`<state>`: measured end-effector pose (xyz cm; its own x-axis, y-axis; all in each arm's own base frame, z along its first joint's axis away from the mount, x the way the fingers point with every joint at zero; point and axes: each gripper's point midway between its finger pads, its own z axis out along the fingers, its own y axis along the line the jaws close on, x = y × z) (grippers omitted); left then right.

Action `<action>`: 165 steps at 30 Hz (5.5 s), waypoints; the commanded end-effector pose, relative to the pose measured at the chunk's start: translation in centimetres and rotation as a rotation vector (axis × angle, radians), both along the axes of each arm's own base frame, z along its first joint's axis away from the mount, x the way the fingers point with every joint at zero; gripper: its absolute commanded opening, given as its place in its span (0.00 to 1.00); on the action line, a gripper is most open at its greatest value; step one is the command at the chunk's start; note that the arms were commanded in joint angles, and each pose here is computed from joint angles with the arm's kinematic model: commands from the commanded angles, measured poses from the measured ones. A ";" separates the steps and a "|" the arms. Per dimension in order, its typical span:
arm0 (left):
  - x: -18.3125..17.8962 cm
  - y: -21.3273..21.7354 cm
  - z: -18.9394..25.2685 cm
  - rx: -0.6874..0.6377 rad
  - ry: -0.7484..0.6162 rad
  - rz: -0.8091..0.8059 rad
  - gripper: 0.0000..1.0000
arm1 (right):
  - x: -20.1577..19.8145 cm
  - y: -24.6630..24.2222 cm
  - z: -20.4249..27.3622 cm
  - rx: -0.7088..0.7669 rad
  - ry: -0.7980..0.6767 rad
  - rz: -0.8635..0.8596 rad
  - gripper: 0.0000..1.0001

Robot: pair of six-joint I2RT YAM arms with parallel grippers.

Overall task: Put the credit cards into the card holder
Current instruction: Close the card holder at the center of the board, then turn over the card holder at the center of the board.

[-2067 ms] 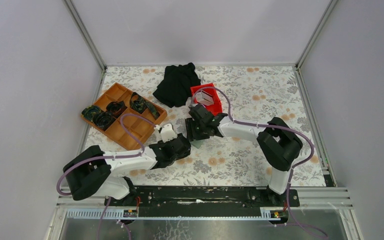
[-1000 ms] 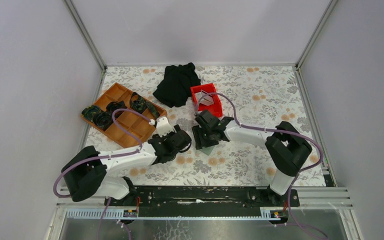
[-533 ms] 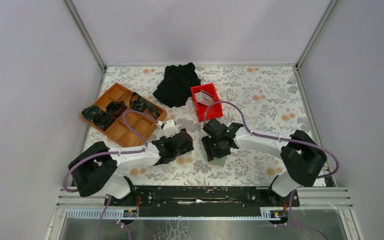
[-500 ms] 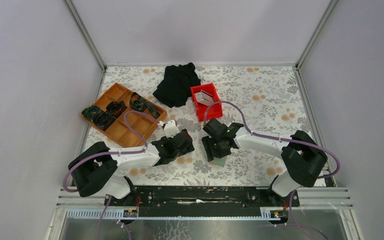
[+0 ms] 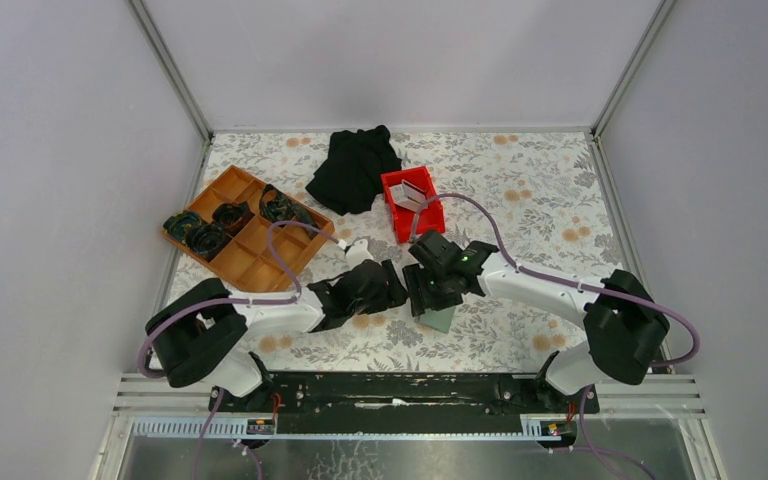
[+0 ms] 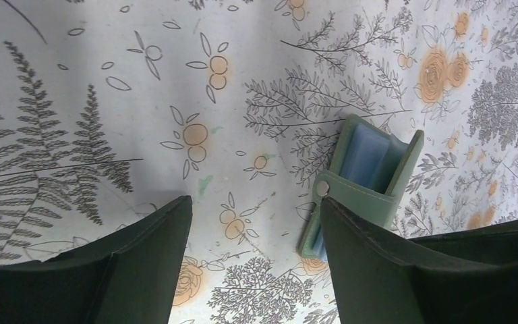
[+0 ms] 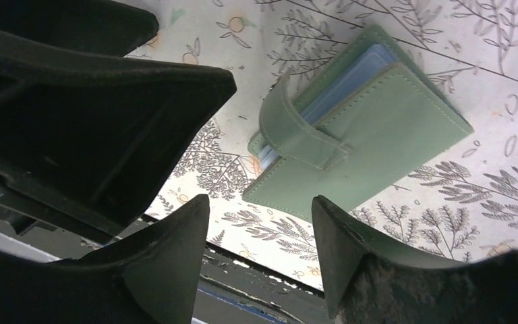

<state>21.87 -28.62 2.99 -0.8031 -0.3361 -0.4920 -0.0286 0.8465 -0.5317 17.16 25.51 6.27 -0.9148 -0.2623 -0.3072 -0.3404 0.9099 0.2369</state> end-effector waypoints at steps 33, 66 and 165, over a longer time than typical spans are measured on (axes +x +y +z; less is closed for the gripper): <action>-1.5 -5.3 6.8 -0.020 -0.144 -0.277 0.73 | 0.0 -5.3 -1.5 0.325 -0.136 -0.588 0.75; -2.6 -3.4 -2.4 0.306 0.042 -0.265 0.59 | 0.2 -5.6 -3.7 0.407 -0.030 -0.606 0.75; -5.0 17.7 8.4 0.350 -0.016 0.439 0.73 | 3.4 6.1 6.4 -0.245 -0.419 -0.069 0.60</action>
<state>16.12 -11.05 11.40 -0.6492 -0.4377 -0.6220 -0.3911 0.8935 -0.2206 20.70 30.54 8.76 -0.7622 -0.4009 -0.5083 -0.3200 0.9159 -0.2425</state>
